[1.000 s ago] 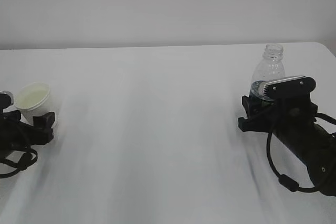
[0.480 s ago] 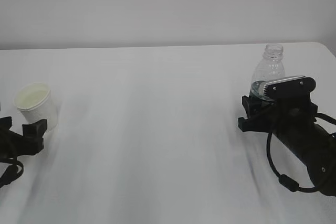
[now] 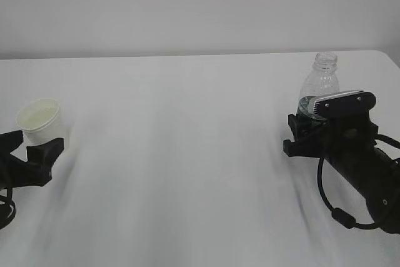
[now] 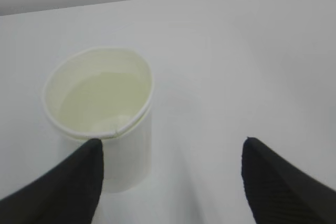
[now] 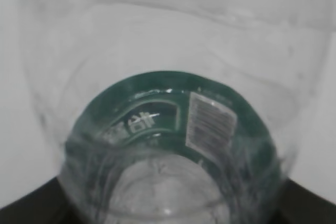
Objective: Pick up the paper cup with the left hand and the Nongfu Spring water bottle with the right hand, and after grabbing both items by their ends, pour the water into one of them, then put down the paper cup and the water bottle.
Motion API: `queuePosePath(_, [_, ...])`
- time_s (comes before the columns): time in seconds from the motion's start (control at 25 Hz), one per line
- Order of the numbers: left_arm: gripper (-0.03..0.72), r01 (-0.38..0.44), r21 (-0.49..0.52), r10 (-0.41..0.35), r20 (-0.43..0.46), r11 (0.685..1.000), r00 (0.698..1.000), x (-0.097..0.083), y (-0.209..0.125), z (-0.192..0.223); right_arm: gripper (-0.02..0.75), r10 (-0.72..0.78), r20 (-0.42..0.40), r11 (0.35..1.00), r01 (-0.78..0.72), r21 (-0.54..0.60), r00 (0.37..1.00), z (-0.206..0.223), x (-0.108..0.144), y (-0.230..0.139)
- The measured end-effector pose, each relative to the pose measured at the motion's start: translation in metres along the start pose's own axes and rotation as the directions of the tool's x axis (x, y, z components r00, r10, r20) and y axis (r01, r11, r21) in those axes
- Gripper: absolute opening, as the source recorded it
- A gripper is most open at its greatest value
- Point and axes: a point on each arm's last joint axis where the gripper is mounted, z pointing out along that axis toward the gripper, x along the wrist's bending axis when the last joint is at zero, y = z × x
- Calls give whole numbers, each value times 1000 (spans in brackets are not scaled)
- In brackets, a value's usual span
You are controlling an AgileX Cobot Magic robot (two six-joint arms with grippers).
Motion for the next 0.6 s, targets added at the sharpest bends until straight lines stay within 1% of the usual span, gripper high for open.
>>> queuePosePath(0.16, [589,2,-4,-2,46,1000,999,-4,1,0,458,3,2,1000,-3,0,1000,0,0,0])
queuePosePath(0.28, [588,-2,-3,2,72,1000,997,-7,1,-1,458,41,24,999,-41,3,999,0,-2,0])
queuePosePath(0.6, [587,-5,-2,5,87,1000,996,-8,1,-1,458,83,64,996,-84,3,994,0,-6,-1])
